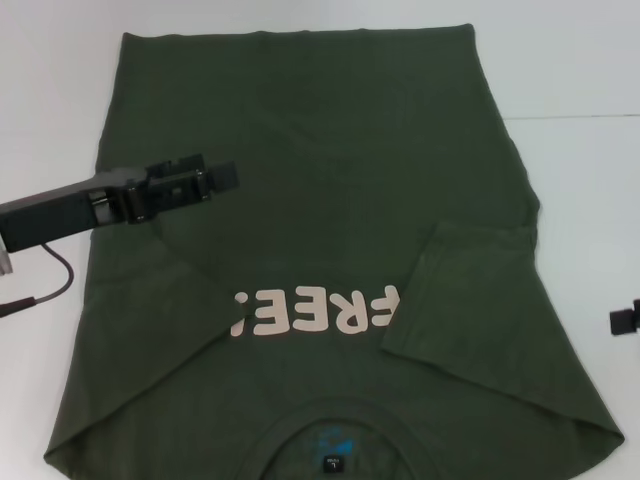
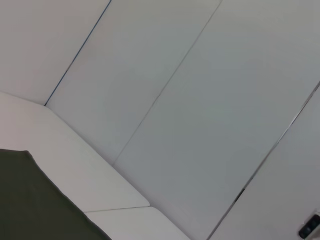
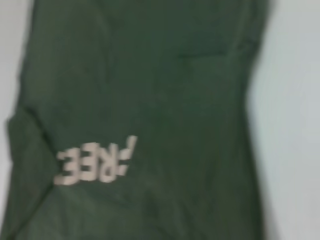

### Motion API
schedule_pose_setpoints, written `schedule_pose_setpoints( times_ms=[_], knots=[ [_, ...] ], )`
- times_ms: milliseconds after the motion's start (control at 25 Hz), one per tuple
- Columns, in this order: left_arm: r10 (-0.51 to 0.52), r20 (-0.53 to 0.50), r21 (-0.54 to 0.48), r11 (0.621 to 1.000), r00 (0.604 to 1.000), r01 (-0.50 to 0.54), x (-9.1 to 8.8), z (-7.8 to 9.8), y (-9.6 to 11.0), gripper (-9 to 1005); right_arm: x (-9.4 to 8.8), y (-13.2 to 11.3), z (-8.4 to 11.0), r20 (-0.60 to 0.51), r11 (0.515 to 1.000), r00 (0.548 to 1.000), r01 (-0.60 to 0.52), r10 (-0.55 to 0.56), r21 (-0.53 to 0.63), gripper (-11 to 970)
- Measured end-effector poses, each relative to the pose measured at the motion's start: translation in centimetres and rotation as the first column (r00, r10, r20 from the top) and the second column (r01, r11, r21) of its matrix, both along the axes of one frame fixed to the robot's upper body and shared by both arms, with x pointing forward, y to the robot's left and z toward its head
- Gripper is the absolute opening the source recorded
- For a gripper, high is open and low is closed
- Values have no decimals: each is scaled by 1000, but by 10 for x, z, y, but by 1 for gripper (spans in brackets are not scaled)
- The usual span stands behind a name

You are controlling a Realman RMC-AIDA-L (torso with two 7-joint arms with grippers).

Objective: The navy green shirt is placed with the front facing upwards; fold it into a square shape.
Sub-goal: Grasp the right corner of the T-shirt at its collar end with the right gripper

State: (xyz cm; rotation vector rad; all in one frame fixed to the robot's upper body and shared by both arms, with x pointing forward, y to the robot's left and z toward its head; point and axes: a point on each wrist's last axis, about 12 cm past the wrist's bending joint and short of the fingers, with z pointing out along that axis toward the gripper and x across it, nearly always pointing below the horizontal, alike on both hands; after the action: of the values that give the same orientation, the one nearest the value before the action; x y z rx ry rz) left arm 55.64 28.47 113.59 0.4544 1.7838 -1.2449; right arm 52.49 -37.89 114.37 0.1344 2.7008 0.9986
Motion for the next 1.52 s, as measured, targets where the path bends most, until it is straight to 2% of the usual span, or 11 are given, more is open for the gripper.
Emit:
schedule_pose_setpoints(
  times_ms=[120, 280, 440, 1520],
  knots=[
    [-1, -1, -2, 1000, 1000, 1, -1, -2, 0, 951, 12, 1, -2, -59, 997, 998, -27, 22, -77, 801],
    [-8, -1, -4, 1000, 1000, 8, -1, -1, -1, 949, 27, 16, -3, -122, 983, 989, -104, 86, -151, 801],
    [-17, -3, -1, 1000, 1000, 17, -1, -1, -3, 948, 34, 27, -6, -166, 967, 979, -154, 121, -204, 801],
    [-9, -7, -6, 1000, 1000, 9, -1, -1, -1, 936, 25, 42, -26, -220, 962, 961, -209, 169, -175, 800]
  ],
)
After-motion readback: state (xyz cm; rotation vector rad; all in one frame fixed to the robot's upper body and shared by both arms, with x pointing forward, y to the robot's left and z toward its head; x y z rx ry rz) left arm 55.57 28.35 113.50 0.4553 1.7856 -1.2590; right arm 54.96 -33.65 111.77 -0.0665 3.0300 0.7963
